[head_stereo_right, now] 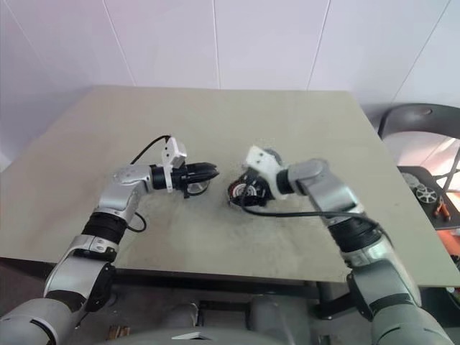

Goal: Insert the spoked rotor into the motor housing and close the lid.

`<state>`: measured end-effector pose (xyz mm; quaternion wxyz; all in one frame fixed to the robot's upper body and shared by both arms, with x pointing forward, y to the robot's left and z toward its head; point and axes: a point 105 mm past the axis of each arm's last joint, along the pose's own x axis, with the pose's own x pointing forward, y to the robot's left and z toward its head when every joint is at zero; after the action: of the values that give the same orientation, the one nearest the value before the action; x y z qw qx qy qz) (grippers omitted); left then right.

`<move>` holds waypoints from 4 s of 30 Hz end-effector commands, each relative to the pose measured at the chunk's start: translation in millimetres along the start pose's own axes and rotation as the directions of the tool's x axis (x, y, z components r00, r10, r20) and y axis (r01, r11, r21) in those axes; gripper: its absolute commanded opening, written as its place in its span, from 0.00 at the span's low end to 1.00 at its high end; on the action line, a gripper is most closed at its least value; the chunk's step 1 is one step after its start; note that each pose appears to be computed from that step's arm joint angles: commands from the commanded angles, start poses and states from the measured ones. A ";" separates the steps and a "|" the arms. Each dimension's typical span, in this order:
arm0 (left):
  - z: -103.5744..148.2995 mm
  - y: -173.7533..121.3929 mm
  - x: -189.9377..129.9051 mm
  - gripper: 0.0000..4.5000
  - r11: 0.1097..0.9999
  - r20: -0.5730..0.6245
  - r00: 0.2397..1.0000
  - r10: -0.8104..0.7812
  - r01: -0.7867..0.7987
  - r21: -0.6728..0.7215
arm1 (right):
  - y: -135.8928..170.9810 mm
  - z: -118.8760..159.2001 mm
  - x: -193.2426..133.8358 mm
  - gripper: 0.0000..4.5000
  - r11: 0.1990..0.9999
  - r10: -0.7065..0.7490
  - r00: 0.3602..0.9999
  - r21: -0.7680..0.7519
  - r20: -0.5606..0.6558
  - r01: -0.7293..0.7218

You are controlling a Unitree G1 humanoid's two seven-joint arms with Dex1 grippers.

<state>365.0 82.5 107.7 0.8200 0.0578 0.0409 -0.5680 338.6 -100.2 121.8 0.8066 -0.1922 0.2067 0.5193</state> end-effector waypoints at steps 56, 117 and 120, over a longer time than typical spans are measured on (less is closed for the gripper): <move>-21.8 -27.4 81.1 0.31 0.987 -0.085 0.984 -0.159 0.159 -0.007 | -9.1 -3.2 -54.5 0.94 0.949 -0.297 0.944 0.151 0.143 0.276; 63.5 65.8 -123.0 0.05 0.738 0.344 0.670 0.658 -0.665 -0.116 | 2.9 -30.3 20.6 0.04 0.960 -0.123 0.987 0.264 0.102 0.092; 60.5 66.9 -127.5 0.05 0.725 0.334 0.662 0.671 -0.680 -0.109 | 16.3 -42.4 25.7 0.04 0.964 -0.058 0.997 0.261 0.044 0.045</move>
<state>385.8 209.2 169.7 0.9659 -0.0411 -0.1049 -0.2330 332.8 -101.9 68.1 0.8523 -0.0742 0.2472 0.4550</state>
